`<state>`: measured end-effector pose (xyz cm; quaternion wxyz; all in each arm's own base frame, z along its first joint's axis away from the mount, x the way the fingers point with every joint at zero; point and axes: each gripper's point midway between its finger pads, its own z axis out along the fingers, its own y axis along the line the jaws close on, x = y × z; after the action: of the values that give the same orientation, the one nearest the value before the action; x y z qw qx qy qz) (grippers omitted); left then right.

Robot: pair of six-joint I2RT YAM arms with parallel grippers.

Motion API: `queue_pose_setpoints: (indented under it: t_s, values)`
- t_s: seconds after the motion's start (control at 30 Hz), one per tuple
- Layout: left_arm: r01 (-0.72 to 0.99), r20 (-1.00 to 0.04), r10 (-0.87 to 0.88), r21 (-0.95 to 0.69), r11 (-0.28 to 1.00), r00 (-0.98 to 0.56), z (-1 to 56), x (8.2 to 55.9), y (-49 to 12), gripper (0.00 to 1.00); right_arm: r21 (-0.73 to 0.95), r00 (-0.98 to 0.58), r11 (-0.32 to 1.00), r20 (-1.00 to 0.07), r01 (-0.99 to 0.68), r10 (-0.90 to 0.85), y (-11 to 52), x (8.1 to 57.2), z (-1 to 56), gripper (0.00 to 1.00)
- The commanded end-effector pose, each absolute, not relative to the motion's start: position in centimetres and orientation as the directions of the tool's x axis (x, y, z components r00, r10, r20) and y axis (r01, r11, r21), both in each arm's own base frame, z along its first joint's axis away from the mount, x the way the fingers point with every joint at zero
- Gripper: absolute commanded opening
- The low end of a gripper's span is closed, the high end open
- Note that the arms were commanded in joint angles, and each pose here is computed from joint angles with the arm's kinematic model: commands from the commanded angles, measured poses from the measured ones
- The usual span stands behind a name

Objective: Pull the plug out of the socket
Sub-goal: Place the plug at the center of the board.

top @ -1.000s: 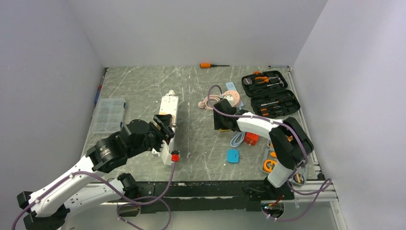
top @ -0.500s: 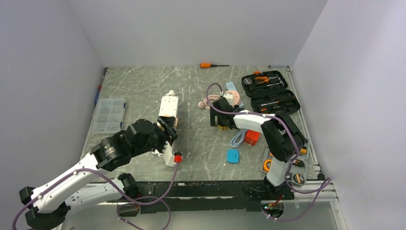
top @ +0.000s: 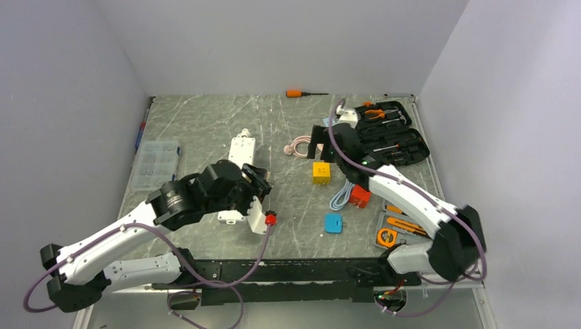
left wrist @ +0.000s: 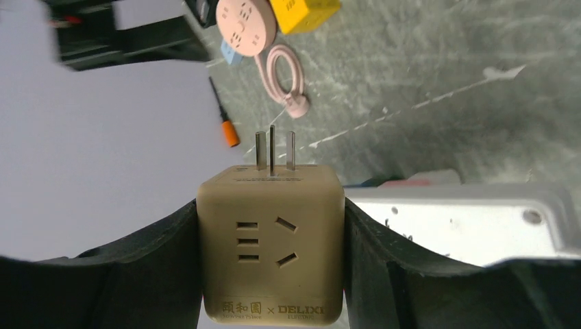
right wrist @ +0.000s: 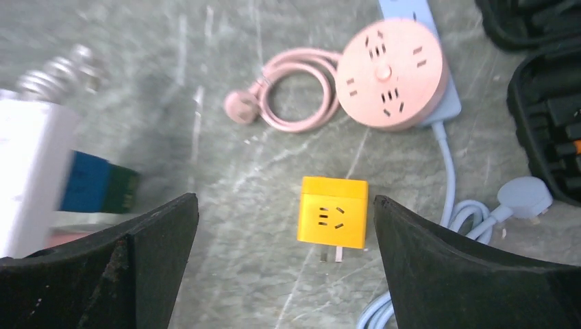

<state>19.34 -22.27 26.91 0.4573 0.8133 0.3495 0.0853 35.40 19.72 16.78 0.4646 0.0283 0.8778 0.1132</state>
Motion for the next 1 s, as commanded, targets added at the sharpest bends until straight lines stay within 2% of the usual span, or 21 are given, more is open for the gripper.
queue_pose_setpoints:
  t_s: [0.0, 0.2, 0.53, 0.73, 0.97]
  values:
    - [0.652, -0.353, 0.651, 0.698, -0.295, 0.672, 27.6, 18.0, -24.6, 0.00, 0.302, -0.497, 0.951, -0.837, -0.072, 0.229, 18.5, 34.0, 21.7, 1.00]
    - [0.767, -0.441, 0.690, 0.583, -0.267, 0.575, 26.1, 19.6, -29.5, 0.00, 0.347, -0.466, 0.936, -0.838, -0.056, 0.283, 15.5, 31.5, 23.4, 1.00]
    - [0.885, -0.464, 0.769, 0.374, -0.279, 0.439, 16.5, 21.2, -35.2, 0.00, 0.311, -0.354, 0.946, -0.878, 0.089, 0.322, 9.2, 28.8, 25.8, 1.00]
    - [0.922, -0.511, 0.779, 0.320, -0.220, 0.363, 12.7, 22.2, -38.4, 0.00, 0.295, -0.259, 0.928, -0.900, 0.229, 0.350, 5.2, 27.1, 25.7, 1.00]
    - [0.974, -0.551, 0.810, 0.199, -0.108, 0.203, 7.9, 22.9, -41.6, 0.00, 0.280, -0.235, 0.922, -0.909, 0.268, 0.344, 3.8, 26.4, 25.5, 1.00]
